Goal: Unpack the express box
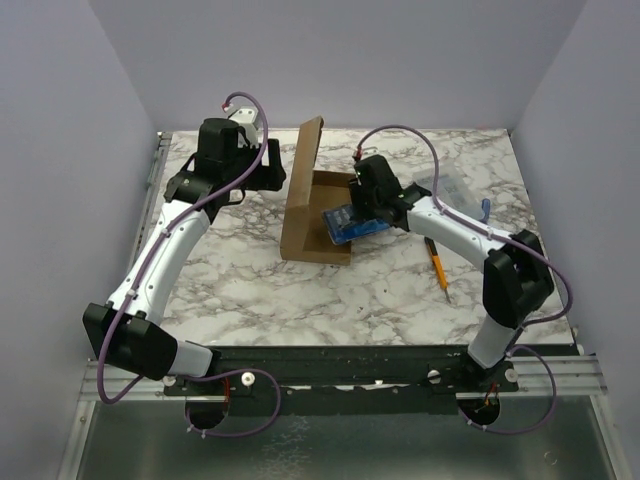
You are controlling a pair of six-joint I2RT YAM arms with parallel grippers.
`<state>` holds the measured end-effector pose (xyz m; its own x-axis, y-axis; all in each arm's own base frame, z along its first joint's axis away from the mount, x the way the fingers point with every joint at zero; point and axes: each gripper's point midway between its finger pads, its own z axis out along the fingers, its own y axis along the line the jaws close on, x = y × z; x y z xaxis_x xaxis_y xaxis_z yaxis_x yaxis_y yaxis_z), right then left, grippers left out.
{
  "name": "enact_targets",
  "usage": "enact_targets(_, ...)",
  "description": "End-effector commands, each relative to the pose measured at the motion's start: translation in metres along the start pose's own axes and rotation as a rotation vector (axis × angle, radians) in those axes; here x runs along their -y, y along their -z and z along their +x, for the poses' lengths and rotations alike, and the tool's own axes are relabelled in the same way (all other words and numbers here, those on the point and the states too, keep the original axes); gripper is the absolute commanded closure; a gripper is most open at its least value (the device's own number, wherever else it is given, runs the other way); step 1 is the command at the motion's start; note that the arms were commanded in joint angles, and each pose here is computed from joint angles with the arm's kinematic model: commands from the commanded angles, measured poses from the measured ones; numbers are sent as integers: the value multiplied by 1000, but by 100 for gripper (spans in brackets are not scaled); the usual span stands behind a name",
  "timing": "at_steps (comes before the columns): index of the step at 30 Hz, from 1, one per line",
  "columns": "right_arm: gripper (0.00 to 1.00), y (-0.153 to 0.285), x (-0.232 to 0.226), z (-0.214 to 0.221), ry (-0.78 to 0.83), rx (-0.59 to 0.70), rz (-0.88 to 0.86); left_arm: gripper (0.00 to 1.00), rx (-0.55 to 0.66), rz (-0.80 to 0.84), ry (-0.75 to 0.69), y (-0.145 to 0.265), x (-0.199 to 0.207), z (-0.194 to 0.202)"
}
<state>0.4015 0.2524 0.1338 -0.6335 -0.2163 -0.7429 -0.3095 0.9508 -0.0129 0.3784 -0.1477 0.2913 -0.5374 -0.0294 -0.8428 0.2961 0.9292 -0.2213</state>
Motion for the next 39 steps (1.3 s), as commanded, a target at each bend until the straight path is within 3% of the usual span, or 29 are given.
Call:
enact_targets(1, 70, 29, 32, 28, -68, -57, 151, 16, 21, 25, -6, 1, 5, -3)
enact_targets(5, 83, 47, 36, 59, -135, -104, 147, 16, 26, 30, -4, 3, 6, -3)
enact_targets(12, 83, 86, 4, 98, -284, -108, 33, 16, 37, 24, -1, 7, 6, -5)
enact_targets(19, 82, 96, -43, 138, -433, -97, -31, 16, 118, 0, 21, 34, 6, -23)
enact_targets(25, 81, 96, -53, 152, -423, 27, 52, 16, 190, 7, 53, 58, 11, -34)
enact_targets(31, 81, 84, -59, 175, -366, 6, 177, 16, 213, 20, 75, 69, 14, -34)
enact_targets(33, 77, 77, -64, 185, -324, -31, 197, 16, 220, 33, 78, 73, 17, -36)
enact_targets(39, 43, 78, -75, 187, -266, -58, 183, 16, 245, 33, 80, 81, 17, -39)
